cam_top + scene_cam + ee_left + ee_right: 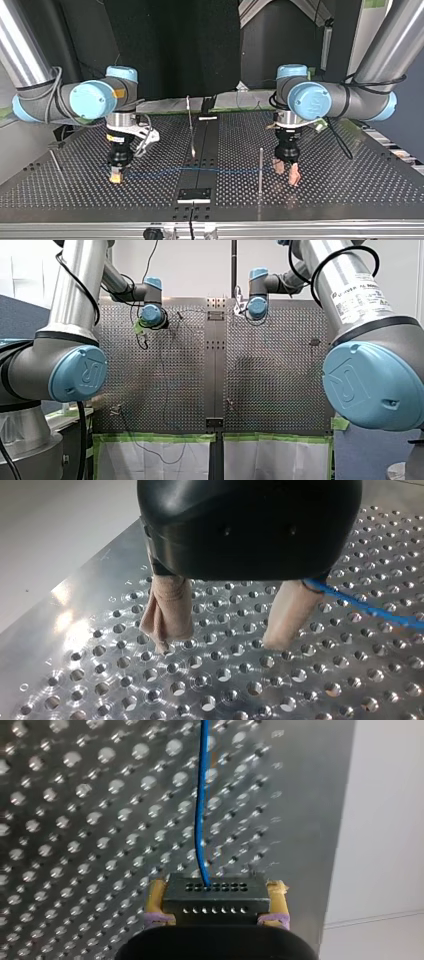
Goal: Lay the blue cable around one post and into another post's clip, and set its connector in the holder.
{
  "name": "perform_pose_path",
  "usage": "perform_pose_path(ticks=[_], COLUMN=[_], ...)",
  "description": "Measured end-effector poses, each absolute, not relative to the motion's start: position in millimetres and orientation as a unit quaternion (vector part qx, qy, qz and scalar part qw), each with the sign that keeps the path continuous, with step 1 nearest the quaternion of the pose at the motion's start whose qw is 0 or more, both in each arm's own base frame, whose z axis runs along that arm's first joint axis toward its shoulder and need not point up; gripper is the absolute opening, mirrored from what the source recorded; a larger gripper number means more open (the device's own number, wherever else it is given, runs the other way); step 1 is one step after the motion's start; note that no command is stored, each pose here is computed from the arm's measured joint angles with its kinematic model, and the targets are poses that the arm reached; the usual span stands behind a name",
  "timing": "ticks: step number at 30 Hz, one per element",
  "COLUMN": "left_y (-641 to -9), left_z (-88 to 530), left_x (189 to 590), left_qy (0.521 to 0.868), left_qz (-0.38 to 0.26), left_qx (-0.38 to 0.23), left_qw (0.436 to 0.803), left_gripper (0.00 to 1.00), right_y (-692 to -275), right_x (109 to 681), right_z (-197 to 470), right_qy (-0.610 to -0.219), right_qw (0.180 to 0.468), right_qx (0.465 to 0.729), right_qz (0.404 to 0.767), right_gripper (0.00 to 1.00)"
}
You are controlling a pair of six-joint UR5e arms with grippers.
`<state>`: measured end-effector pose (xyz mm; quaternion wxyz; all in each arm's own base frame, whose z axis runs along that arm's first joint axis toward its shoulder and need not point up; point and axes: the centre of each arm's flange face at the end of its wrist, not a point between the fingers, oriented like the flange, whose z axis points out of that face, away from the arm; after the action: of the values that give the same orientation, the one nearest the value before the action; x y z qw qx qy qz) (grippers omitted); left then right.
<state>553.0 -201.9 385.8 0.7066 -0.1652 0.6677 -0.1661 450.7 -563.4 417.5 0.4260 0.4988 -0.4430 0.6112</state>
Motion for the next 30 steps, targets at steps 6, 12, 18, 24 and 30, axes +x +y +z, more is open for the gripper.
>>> perform_pose_path(ticks=[6, 12, 18, 24, 30], left_y=[-202.0, -202.3, -202.3, -202.2, -202.3], left_z=[385.8, 385.7, 385.5, 385.6, 385.6], left_x=[553.0, 552.9, 552.7, 552.8, 552.8], left_qy=[0.668, 0.668, 0.668, 0.668, 0.668], left_qz=[-0.166, -0.168, -0.169, -0.17, -0.171], left_qx=[-0.165, -0.165, -0.166, -0.167, -0.168], left_qw=[0.707, 0.706, 0.705, 0.705, 0.705], left_gripper=[1.0, 1.0, 1.0, 1.0, 1.0], right_y=[-566.9, -573.7, -577.8, -574.0, -565.8], right_x=[442.4, 434.2, 435.1, 437.7, 437.6], right_z=[396.9, 365.5, 301.6, 244.8, 193.5], right_qy=[-0.45, -0.46, -0.476, -0.485, -0.503], right_qw=[0.433, 0.438, 0.429, 0.42, 0.413], right_qx=[0.492, 0.492, 0.504, 0.52, 0.524], right_qz=[0.606, 0.595, 0.579, 0.564, 0.549], right_gripper=[0.0, 0.0, 0.0, 0.0, 0.0])
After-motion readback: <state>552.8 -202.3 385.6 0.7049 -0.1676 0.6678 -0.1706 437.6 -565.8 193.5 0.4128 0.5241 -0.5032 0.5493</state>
